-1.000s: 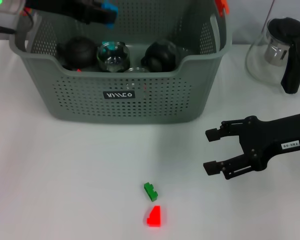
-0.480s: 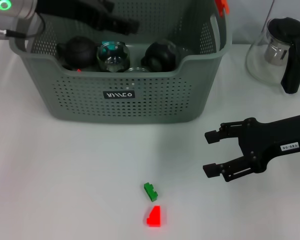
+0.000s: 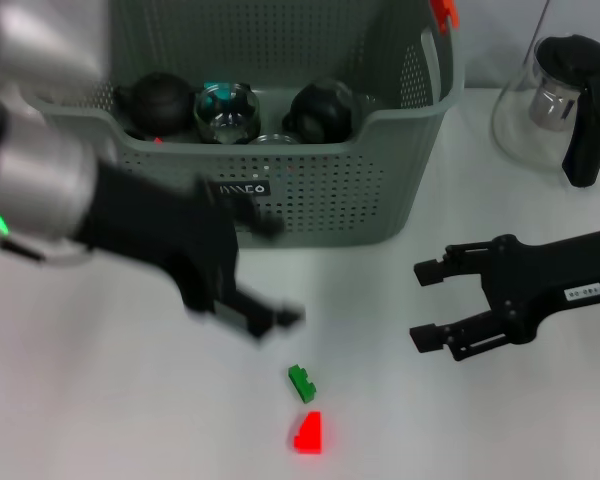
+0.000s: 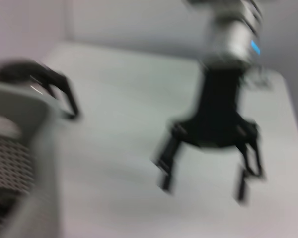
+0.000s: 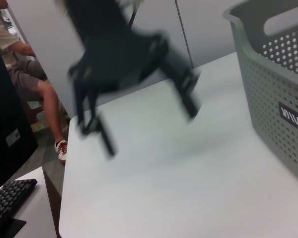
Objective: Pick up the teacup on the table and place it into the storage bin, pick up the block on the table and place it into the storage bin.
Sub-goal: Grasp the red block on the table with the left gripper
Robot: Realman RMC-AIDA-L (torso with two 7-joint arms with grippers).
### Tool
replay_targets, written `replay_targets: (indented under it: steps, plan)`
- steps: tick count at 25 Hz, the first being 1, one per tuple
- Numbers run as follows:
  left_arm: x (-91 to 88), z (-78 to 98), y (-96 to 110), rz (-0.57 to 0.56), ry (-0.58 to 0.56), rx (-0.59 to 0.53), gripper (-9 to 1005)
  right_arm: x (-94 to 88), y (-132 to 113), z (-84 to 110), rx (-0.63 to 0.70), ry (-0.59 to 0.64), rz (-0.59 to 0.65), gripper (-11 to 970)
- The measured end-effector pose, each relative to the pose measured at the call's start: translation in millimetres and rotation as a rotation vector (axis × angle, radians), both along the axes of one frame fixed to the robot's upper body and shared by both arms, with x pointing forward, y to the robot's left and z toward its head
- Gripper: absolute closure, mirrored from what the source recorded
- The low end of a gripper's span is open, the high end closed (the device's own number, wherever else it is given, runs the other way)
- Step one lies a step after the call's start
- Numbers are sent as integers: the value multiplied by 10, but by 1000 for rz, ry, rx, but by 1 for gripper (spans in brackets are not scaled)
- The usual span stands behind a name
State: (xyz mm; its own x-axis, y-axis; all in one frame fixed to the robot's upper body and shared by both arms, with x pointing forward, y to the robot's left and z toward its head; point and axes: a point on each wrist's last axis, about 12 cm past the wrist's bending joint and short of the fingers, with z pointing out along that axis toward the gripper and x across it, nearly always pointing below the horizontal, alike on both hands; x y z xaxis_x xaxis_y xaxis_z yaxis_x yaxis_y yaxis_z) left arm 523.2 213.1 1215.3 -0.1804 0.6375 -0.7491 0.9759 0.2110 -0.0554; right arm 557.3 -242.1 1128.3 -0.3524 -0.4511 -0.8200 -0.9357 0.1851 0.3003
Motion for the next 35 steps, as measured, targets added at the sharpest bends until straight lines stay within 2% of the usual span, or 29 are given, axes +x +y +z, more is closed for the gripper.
replay_targets:
  steps: [5, 8, 13, 24, 29, 35]
  plan:
    - [-82, -263, -248, -97, 61, 120, 59, 5, -82, 0, -5, 4, -20, 14]
    - [-41, -425, -377, -123, 63, 201, 59, 7, -100, 0, -2, 6, -27, 14]
    - [34, -594, -488, -162, 24, 304, 59, 7, -100, 0, -2, 7, -27, 14]
    - [110, -672, -611, -234, -81, 386, 60, 4, -106, -7, 4, 20, -40, 14]
    - [163, -739, -696, -203, -123, 407, 60, 8, -97, -11, 5, 20, -42, 14]
    - [189, -767, -773, -148, -115, 400, 60, 5, -98, -17, 4, 21, -44, 13]
